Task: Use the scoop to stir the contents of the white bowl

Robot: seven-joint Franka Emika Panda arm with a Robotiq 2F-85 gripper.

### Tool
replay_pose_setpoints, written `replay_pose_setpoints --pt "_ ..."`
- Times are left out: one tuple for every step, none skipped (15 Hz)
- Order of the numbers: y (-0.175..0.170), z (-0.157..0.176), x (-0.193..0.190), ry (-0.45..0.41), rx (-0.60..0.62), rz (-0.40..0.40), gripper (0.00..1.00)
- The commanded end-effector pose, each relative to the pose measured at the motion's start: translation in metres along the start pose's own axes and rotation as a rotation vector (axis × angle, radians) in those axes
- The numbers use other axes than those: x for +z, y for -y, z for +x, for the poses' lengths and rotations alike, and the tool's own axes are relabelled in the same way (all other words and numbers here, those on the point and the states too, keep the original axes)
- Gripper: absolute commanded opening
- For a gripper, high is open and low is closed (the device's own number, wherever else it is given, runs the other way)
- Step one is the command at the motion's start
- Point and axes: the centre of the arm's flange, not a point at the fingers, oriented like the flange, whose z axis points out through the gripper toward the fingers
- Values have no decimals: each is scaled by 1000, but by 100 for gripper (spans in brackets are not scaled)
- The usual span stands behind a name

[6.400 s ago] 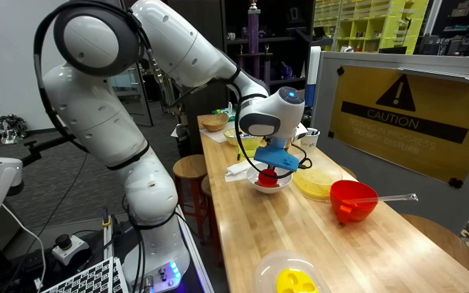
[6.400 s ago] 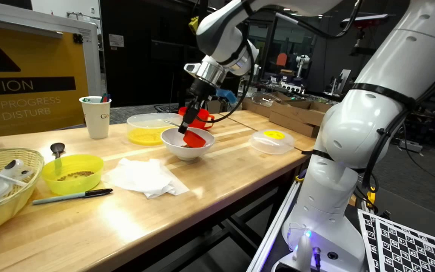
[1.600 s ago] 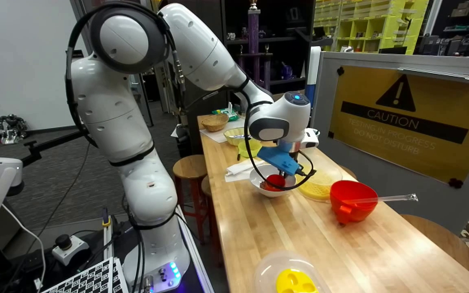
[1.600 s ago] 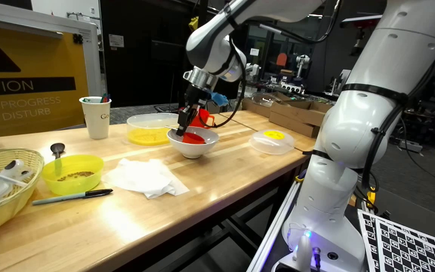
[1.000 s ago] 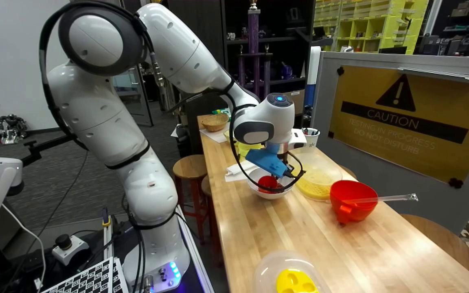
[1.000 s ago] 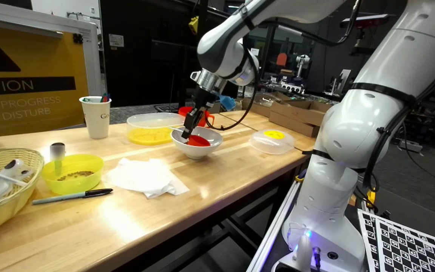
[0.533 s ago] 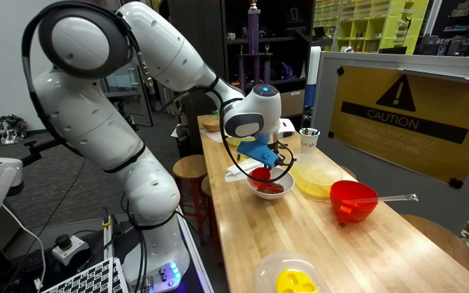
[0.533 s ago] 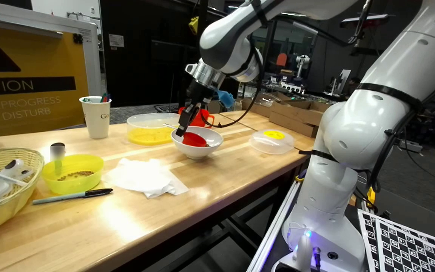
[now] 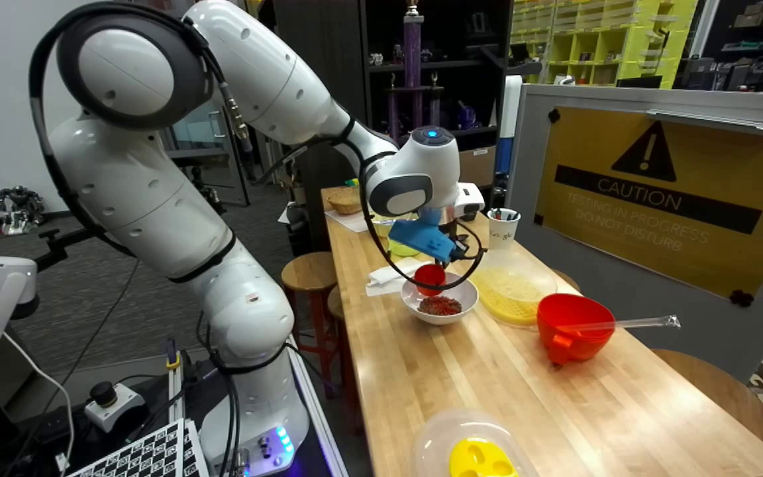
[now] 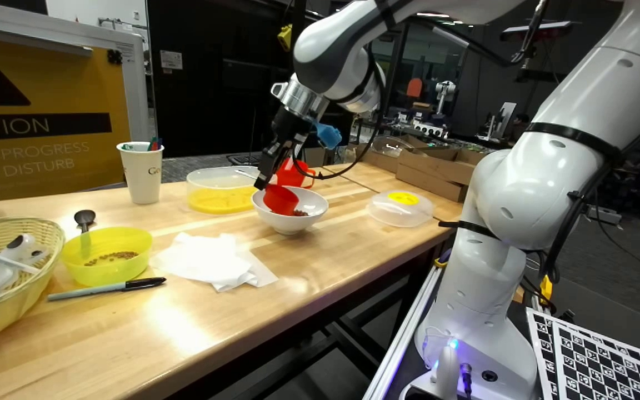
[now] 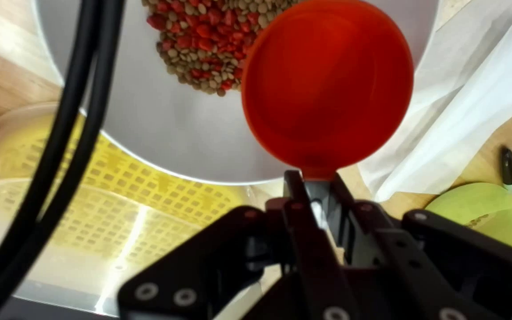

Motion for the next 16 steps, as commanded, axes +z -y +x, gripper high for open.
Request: replay_pose_setpoints --pt "-10 3 -3 -6 22 -19 4" --pt "-13 3 -3 -7 28 -19 4" --pt "-15 2 -3 -8 35 -19 4" --pt "-18 2 -3 -9 40 -20 4" --pt "-22 1 -2 -7 46 -21 4" --pt "-25 1 -1 -5 53 -23 4" --pt "-30 0 0 -2 63 -25 4" --pt "-34 -1 1 1 72 -25 4" --pt "-38 -1 3 3 84 -26 4" --pt "-42 -3 5 9 95 -28 4" --pt "-46 -4 7 15 103 -29 4" --pt "-48 -5 11 22 111 -27 4" --pt "-50 -6 13 29 116 -26 4" --pt "-50 -8 17 37 118 -24 4" --pt "-50 -9 20 44 119 -21 4" --pt "-49 -11 22 51 119 -18 4"
